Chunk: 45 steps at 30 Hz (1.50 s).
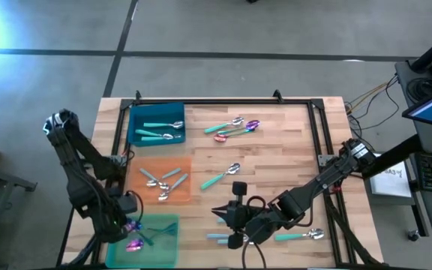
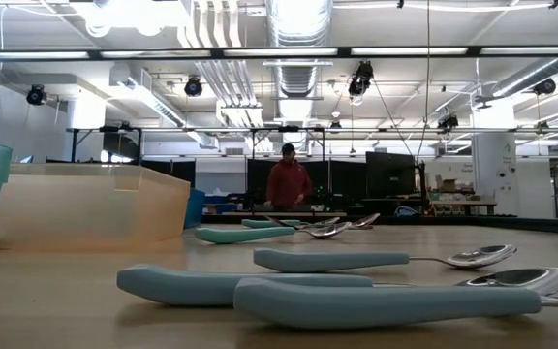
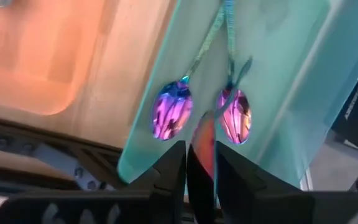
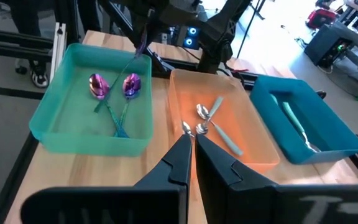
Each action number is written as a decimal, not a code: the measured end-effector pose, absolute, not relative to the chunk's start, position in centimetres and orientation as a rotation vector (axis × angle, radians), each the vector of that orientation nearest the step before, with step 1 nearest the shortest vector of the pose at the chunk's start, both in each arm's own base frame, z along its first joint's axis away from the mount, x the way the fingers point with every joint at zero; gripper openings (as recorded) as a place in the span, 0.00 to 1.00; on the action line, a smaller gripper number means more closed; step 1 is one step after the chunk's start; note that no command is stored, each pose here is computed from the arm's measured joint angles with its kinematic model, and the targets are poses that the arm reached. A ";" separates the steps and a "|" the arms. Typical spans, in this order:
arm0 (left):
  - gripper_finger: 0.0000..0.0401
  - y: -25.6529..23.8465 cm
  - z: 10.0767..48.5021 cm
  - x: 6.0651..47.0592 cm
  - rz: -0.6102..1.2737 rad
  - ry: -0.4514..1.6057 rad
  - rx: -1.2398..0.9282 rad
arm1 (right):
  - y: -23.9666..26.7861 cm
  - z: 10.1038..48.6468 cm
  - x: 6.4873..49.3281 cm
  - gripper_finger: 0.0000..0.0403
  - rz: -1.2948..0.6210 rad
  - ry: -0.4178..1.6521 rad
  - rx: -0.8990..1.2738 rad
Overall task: Sort silverware by color (type)
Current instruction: Put the violet spoon into the green bin, then put the green spoon into the blue bin
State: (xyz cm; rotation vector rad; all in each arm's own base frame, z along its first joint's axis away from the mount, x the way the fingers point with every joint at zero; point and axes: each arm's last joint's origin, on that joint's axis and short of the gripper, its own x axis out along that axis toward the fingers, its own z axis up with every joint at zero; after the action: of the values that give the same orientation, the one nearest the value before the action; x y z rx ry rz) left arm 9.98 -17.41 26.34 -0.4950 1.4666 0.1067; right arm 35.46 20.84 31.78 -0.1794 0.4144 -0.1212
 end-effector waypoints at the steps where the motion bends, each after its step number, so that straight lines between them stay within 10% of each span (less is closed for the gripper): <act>1: 0.15 -17.6 26.3 10.1 0.093 1.463 -0.494 | 20.8 31.8 35.5 0.03 -0.120 0.415 -0.187; 18: 0.15 -20.3 24.9 11.2 -0.072 1.535 -0.493 | 20.8 31.8 35.5 0.03 -0.128 0.414 -0.184; 37: 0.42 -17.7 25.9 17.2 0.176 0.775 -0.231 | 16.1 30.2 34.0 0.03 -0.213 0.795 0.131; 45: 0.39 -16.4 26.4 19.2 0.282 0.635 -0.152 | 15.0 29.4 33.4 0.03 -0.266 0.924 0.136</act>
State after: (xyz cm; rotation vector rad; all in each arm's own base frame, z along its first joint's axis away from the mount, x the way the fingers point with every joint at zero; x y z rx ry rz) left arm 19.15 -16.40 26.35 -0.1525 0.6351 0.2823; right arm 33.37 14.95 29.37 0.1359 0.9240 -0.2657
